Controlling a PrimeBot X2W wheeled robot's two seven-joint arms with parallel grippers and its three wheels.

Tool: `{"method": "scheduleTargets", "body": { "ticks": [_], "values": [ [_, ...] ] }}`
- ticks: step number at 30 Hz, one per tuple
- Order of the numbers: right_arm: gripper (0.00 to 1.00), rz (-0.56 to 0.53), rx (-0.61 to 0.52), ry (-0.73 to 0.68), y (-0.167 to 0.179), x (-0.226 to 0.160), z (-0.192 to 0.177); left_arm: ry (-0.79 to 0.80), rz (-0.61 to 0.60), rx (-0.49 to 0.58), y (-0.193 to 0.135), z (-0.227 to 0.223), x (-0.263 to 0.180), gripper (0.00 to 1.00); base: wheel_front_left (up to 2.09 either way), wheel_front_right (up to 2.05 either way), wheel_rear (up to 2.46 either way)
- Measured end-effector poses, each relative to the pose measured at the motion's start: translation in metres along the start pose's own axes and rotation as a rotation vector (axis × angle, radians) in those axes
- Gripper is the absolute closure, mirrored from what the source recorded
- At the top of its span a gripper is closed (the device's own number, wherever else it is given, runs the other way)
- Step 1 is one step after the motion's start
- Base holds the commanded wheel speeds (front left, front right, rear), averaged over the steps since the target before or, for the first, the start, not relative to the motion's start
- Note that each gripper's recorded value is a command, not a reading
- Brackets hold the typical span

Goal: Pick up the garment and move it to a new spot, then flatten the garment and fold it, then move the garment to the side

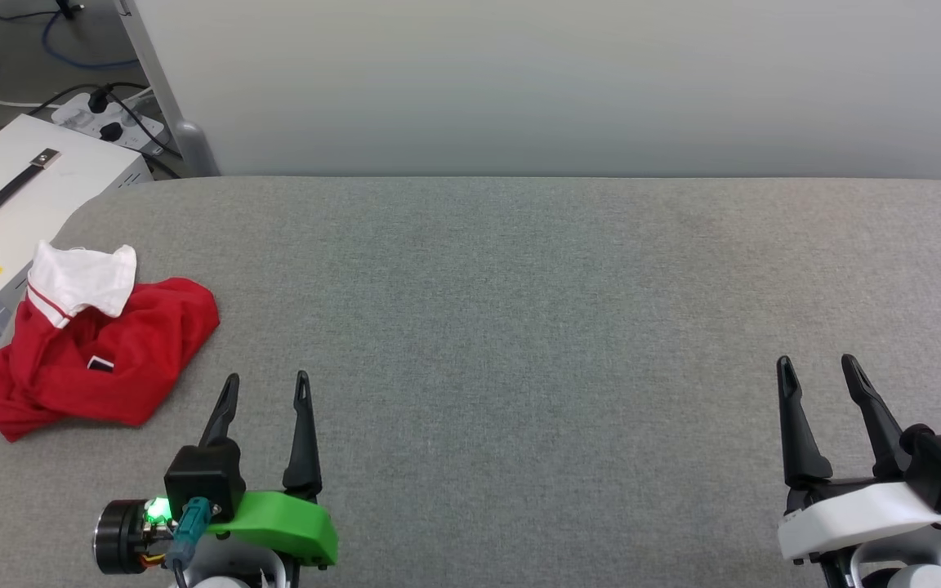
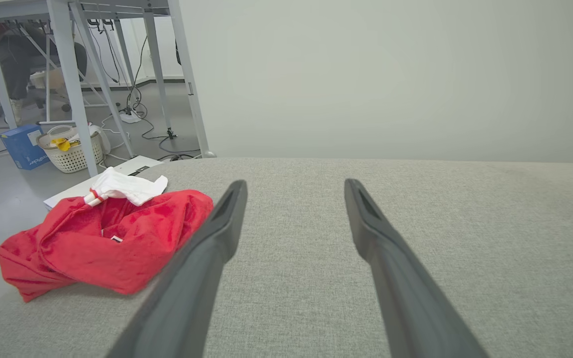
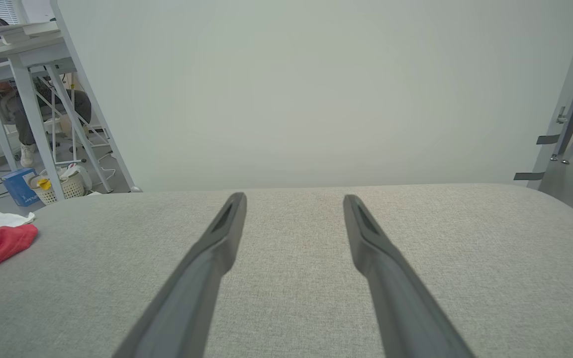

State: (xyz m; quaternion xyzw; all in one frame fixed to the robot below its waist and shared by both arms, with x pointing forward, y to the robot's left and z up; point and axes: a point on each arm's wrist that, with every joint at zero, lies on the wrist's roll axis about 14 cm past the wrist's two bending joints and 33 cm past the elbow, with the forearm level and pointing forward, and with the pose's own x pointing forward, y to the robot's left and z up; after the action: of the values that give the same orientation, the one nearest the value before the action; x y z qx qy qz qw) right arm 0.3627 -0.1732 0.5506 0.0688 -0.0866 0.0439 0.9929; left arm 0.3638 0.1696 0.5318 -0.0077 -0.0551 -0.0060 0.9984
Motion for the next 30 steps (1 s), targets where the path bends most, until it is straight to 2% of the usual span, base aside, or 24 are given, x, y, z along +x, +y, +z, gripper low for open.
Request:
{"method": "scheduleTargets", "body": {
  "ticks": [30],
  "values": [
    [0.00,0.003,0.009,-0.013,0.002,-0.010,-0.005,-0.023,0.018,-0.040,0.002,-0.003,-0.007,0.00,0.00,0.00,0.00]
  ]
}}
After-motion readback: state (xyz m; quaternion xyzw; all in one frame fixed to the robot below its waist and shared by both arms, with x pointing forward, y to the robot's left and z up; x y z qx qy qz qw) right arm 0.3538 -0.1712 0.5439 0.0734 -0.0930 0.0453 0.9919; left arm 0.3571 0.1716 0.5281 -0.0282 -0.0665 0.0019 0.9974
